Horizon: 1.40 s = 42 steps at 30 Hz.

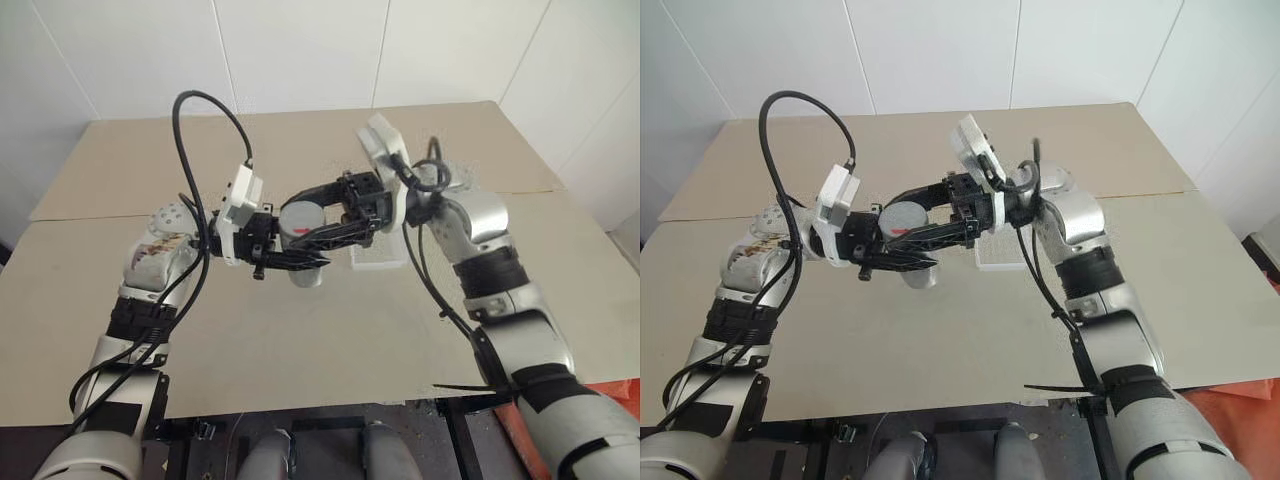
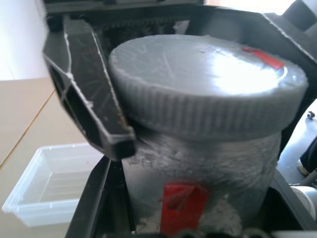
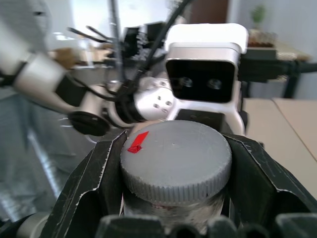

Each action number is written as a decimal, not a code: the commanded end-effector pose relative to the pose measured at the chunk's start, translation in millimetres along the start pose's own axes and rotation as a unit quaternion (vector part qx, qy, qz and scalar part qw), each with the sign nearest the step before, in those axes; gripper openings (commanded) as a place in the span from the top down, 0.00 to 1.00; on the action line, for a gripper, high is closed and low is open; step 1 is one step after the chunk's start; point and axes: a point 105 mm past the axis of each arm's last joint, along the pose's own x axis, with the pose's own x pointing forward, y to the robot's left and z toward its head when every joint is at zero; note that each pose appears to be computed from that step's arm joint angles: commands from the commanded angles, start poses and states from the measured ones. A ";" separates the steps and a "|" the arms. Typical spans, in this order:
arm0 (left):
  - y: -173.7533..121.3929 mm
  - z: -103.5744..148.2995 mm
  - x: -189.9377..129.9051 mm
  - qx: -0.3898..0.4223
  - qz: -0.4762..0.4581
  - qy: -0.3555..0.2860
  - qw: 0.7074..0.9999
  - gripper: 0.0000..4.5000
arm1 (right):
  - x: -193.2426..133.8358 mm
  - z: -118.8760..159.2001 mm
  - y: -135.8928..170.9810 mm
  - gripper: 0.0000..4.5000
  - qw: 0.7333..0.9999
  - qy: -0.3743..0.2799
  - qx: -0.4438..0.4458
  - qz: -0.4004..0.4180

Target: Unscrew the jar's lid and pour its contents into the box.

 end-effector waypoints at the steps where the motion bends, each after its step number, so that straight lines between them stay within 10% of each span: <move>1: -1.5 7.8 -2.6 0.009 0.006 -0.007 1.000 0.57 | 28.0 10.4 7.8 0.38 0.994 -0.017 -0.034 0.100; 4: -2.2 7.6 -3.4 0.008 0.013 -0.008 1.000 0.57 | 32.4 7.3 -0.4 0.38 0.995 -0.011 -0.034 0.094; 9: 0.5 5.4 -9.8 0.005 0.038 -0.004 0.999 0.57 | 24.3 13.6 -8.8 0.01 0.997 -0.029 -0.027 0.068; 25: 24.4 -3.6 -43.9 -0.010 0.145 -0.007 0.989 0.57 | -7.6 25.4 -13.1 0.01 0.971 0.004 -0.039 -0.237; 42: 24.8 -1.3 -38.9 -0.008 0.129 -0.004 0.992 0.57 | 25.5 14.0 -26.3 0.01 0.957 0.020 -0.020 -0.289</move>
